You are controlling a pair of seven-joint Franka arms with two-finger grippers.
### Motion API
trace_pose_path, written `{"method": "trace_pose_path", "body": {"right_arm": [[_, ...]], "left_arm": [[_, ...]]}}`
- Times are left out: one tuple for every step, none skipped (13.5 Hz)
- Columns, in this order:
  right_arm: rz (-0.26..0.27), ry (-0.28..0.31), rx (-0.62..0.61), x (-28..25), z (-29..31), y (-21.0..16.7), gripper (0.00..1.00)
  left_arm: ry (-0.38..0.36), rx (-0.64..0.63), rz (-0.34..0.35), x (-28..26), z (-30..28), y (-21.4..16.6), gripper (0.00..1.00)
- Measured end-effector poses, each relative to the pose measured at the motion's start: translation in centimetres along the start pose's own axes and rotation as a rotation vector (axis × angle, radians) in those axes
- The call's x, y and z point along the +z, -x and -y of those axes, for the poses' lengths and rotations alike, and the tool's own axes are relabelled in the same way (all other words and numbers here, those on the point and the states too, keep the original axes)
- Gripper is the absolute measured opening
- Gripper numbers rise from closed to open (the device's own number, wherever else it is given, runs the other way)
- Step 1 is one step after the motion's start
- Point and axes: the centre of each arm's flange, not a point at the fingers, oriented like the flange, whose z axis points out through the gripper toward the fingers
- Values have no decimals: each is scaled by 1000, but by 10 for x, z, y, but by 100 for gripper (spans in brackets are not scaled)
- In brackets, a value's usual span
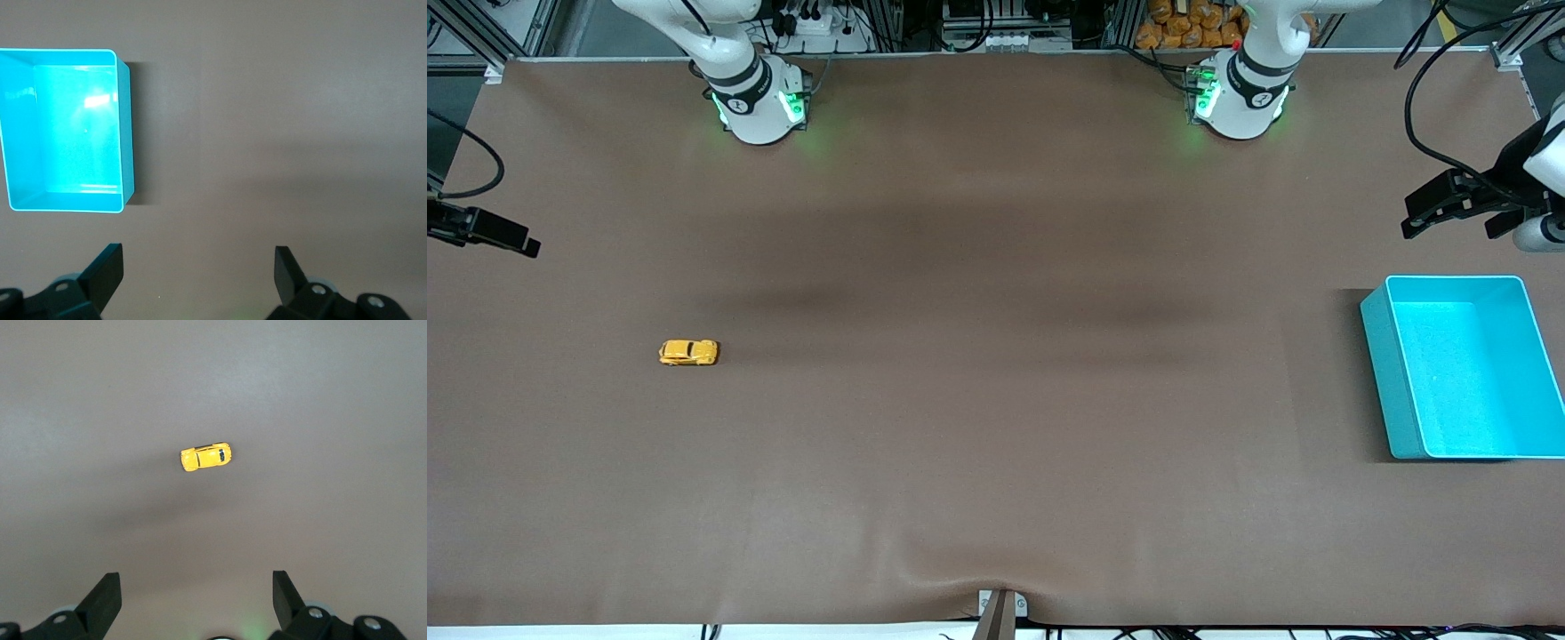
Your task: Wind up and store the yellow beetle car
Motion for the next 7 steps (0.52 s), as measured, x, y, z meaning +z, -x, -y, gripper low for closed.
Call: {"method": "trace_pose_path", "body": {"right_arm": [[5, 1, 24, 6, 1, -4, 100], [11, 2, 47, 12, 2, -8, 100], [14, 2, 86, 19, 1, -12, 100], [11, 2, 154, 24, 1, -15, 100], [15, 1, 237, 31, 2, -18, 100], [22, 1, 315, 39, 3, -22, 100], [28, 3, 376, 47, 4, -24, 100]], "left_arm": [[0, 0, 0, 0, 0, 0, 100], [0, 0, 0, 0, 0, 0, 100], [0, 0, 0, 0, 0, 0, 100], [0, 0, -1, 0, 0, 0, 100], [0, 2, -1, 0, -1, 0, 100], [0, 4, -1, 0, -2, 0, 100], [0, 7, -1, 0, -4, 0, 100]]}}
